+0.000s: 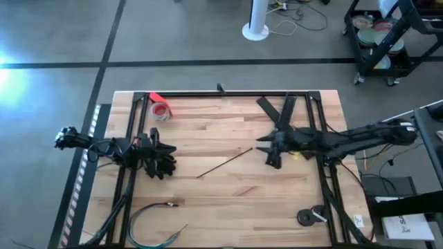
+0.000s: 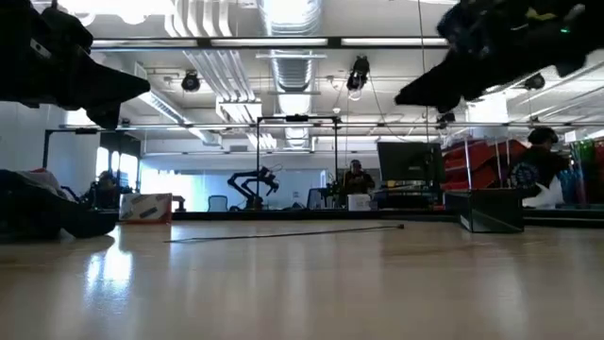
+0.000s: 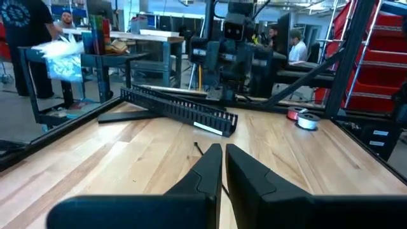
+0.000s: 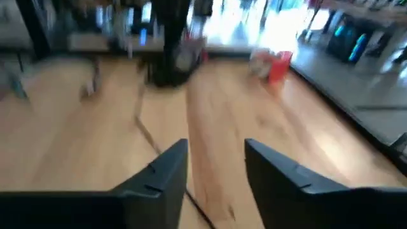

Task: Ziptie cables
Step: Wrap the zip tie around the cable bundle

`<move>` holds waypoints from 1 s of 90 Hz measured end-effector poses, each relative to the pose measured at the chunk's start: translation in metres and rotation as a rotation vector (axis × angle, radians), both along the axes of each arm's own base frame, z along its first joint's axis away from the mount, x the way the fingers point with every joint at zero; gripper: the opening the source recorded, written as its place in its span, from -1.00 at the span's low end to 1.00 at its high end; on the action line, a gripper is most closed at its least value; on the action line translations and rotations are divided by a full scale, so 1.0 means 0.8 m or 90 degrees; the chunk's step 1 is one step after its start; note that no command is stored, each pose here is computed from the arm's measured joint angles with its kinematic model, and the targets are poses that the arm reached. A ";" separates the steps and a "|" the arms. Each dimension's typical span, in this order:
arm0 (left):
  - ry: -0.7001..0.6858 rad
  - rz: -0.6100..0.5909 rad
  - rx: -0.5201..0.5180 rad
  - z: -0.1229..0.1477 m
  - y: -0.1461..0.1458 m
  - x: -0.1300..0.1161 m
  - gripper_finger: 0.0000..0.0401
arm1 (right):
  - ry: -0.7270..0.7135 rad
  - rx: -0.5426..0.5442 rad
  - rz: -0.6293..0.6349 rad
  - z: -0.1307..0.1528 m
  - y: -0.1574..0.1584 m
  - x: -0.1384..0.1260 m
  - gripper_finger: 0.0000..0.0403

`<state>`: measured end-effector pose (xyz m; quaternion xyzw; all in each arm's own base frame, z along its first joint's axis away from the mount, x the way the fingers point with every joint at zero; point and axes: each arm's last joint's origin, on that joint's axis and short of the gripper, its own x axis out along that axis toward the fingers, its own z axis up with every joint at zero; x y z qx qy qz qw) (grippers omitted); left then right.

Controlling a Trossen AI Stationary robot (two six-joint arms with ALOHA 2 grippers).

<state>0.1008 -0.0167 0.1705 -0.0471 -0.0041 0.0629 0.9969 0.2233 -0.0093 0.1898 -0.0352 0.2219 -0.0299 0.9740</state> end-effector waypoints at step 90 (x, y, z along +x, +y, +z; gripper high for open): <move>-0.072 -0.041 -0.059 0.014 -0.007 0.016 -0.96 | 0.612 -0.057 0.121 -0.096 -0.052 0.113 -0.56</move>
